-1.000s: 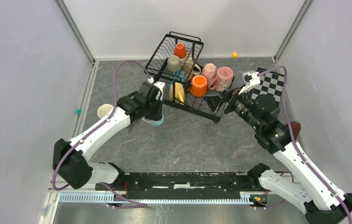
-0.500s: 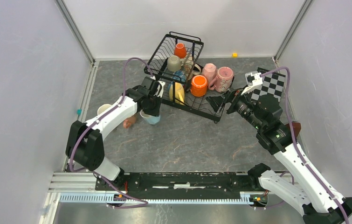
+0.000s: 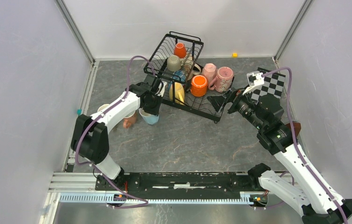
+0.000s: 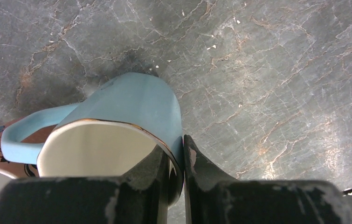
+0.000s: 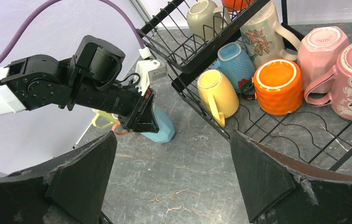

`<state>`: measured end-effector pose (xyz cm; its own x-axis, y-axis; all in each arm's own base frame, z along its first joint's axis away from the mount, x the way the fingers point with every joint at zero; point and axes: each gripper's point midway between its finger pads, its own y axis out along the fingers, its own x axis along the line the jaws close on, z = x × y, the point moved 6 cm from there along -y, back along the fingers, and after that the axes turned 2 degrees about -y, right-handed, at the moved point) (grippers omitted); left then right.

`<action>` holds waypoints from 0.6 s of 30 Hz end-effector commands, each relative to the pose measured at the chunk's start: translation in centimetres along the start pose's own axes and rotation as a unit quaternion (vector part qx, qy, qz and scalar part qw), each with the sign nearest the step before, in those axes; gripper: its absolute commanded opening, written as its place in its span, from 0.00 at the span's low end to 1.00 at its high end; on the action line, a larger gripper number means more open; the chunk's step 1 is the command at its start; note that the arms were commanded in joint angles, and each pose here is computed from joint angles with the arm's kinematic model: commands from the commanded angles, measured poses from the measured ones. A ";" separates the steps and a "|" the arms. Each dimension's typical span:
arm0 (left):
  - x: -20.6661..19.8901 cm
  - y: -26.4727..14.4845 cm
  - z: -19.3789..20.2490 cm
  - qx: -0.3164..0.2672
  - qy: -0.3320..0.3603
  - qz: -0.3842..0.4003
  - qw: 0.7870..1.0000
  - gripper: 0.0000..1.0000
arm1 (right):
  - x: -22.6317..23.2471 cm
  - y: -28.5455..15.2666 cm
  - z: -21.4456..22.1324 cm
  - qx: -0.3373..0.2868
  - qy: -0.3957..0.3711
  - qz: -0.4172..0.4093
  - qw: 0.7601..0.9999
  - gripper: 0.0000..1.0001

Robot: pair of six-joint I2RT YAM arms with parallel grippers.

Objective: Unload the cups from the dish rack
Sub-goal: Place the cup at the center of the board.

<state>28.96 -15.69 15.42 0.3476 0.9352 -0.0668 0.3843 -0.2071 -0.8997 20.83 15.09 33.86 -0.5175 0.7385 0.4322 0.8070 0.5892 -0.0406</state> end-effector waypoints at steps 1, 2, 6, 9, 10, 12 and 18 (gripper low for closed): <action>0.6 -1.1 -1.7 -0.021 0.025 -0.021 0.999 0.03 | 0.0 0.0 -0.2 -0.006 -0.006 -0.006 1.000 0.98; 0.7 -1.0 -1.6 -0.019 0.023 -0.024 0.999 0.03 | 0.0 0.1 -0.2 -0.005 -0.006 -0.006 1.000 0.98; 0.7 -1.0 -1.3 -0.015 0.018 -0.024 0.999 0.12 | -0.1 0.2 -0.1 -0.003 -0.004 -0.007 1.000 0.98; 0.7 -1.0 -1.1 -0.013 0.017 -0.025 0.999 0.20 | -0.1 0.2 0.0 -0.003 -0.002 -0.007 1.000 0.98; 0.7 -1.0 -1.0 -0.011 0.017 -0.026 0.999 0.23 | -0.1 0.2 0.0 -0.002 -0.002 -0.006 1.000 0.98; 0.7 -1.0 -0.8 -0.010 0.017 -0.025 0.999 0.25 | -0.1 0.3 0.1 -0.001 -0.001 -0.007 1.000 0.98; 0.4 -1.7 -1.0 -0.023 0.012 -0.019 0.999 0.37 | -0.2 0.4 0.3 0.003 0.001 -0.005 1.000 0.98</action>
<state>28.57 -15.07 15.15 0.3347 0.9418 -0.0326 0.3653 -0.1615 -0.9168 21.02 15.16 33.24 -0.5153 0.7380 0.4358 0.8016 0.5949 -0.0597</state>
